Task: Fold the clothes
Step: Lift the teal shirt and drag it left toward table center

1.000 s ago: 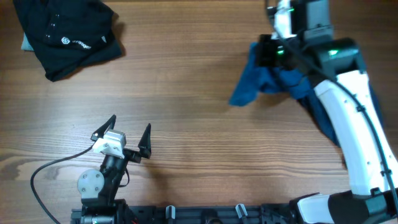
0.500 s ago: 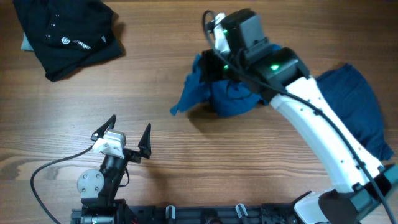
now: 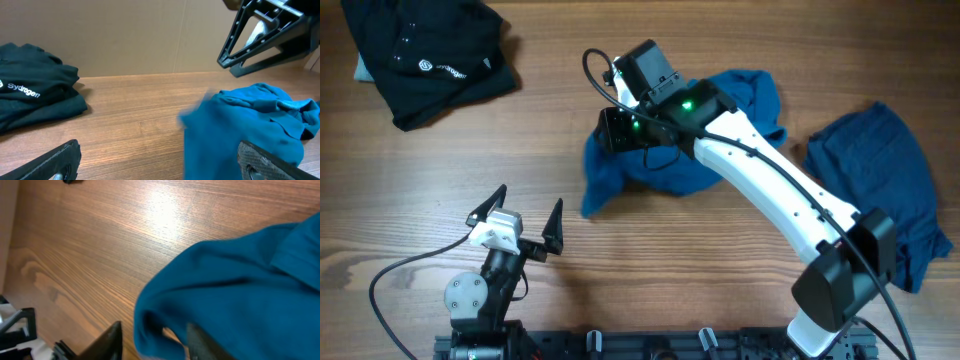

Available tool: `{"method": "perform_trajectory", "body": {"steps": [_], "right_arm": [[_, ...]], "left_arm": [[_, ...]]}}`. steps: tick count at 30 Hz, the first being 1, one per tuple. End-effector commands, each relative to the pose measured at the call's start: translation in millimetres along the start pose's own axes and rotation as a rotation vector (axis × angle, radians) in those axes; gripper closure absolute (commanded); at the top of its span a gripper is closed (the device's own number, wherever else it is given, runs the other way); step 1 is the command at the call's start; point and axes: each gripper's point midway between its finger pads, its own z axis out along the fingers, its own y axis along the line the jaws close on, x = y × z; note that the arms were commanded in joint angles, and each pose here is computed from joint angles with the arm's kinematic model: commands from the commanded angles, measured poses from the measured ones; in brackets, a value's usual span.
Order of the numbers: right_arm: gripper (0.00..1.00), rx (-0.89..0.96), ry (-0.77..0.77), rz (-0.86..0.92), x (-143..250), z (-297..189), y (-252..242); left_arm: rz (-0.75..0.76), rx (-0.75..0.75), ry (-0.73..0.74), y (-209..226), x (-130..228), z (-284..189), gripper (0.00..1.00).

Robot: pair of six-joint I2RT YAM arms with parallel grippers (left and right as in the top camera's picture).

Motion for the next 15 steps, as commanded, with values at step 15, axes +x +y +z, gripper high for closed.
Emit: {"method": "perform_trajectory", "body": {"steps": [15], "right_arm": [[0.13, 0.369, -0.080, 0.217, -18, -69, -133]], "left_arm": [[0.015, -0.016, -0.001, 3, 0, 0, 0.00]]}}
